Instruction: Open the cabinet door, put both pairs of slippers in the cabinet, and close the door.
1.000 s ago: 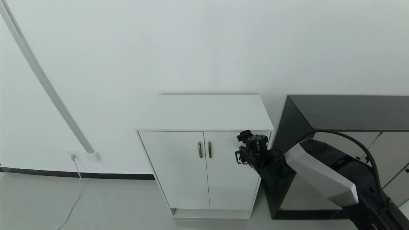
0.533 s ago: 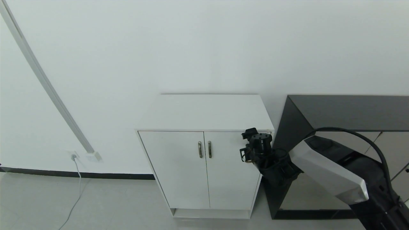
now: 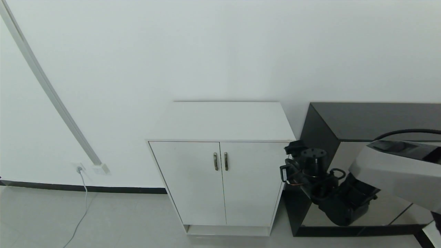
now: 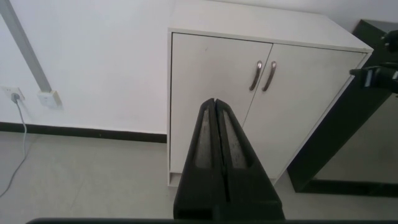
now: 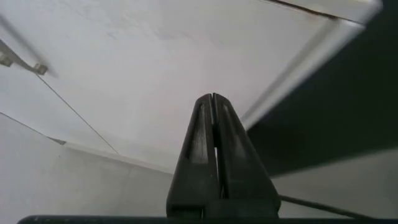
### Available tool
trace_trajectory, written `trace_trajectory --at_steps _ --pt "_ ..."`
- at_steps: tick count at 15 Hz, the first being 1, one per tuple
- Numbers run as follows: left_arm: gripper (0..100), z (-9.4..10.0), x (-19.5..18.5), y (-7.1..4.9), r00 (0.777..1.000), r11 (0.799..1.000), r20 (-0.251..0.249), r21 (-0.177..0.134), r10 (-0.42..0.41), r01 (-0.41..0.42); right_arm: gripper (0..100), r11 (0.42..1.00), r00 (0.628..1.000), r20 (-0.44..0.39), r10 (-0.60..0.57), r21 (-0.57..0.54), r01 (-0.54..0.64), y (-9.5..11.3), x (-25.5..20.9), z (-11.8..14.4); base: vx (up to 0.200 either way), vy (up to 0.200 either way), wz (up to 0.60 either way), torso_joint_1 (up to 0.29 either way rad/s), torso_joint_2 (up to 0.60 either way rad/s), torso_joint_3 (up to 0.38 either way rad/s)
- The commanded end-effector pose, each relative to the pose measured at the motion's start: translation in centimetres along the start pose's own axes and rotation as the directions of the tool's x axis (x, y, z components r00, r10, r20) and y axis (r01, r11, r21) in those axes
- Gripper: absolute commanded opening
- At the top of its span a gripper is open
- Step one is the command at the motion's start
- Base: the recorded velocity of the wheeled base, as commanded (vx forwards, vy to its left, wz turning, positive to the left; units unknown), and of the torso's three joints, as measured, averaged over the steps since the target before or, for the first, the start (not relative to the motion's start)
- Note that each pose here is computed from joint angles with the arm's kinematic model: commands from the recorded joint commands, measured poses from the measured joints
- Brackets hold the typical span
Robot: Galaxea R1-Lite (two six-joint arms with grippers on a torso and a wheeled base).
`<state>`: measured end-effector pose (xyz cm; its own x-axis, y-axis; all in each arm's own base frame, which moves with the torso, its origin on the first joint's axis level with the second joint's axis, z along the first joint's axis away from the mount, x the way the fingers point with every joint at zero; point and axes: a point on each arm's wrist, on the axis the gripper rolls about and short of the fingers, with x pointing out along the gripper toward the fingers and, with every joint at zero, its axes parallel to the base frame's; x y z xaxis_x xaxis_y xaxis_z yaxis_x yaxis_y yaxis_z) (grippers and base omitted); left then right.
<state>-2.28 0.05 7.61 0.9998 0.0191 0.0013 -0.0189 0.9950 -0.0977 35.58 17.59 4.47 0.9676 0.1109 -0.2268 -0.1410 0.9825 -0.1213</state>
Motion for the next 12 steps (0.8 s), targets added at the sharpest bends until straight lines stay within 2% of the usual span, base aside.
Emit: trace_trajectory --at_steps 1,2,5,6,9,12 --pt "0 0.0 0.0 0.0 1.0 1.0 -0.001 0.0 0.001 -0.001 0 0.997 0.996 0.044 -0.077 0.029 0.076 -4.7 -5.0 2.4 0.0 0.0 0.0 0.0 0.0 0.0" --pt "0 0.0 0.0 0.0 1.0 1.0 -0.001 0.0 0.001 -0.001 0 0.995 0.994 0.043 -0.1 0.034 0.098 -5.9 -6.0 2.7 0.0 0.0 0.0 0.0 0.0 0.0" --pt "0 0.0 0.0 0.0 1.0 1.0 -0.001 0.0 0.001 -0.001 0 0.973 0.973 0.025 -0.231 0.034 0.23 -11.4 -11.3 3.1 0.0 0.0 0.0 0.0 0.0 0.0" --pt "0 0.0 0.0 0.0 1.0 1.0 -0.001 0.001 0.001 -0.001 0 0.97 0.97 0.028 -0.243 0.037 0.242 -12.2 -13.1 3.1 0.0 0.0 0.0 0.0 0.0 0.0" --pt "0 0.0 0.0 0.0 1.0 1.0 -0.001 0.001 -0.001 0.001 0 0.975 0.975 0.028 -0.22 0.013 0.22 -12.8 -18.3 2.3 0.0 0.0 0.0 0.0 0.0 0.0" --pt "0 0.0 0.0 0.0 1.0 1.0 -0.001 0.001 -0.001 0.001 0 0.975 0.975 0.046 -0.218 -0.035 0.219 -12.9 -21.2 1.8 0.0 0.0 0.0 0.0 0.0 0.0"
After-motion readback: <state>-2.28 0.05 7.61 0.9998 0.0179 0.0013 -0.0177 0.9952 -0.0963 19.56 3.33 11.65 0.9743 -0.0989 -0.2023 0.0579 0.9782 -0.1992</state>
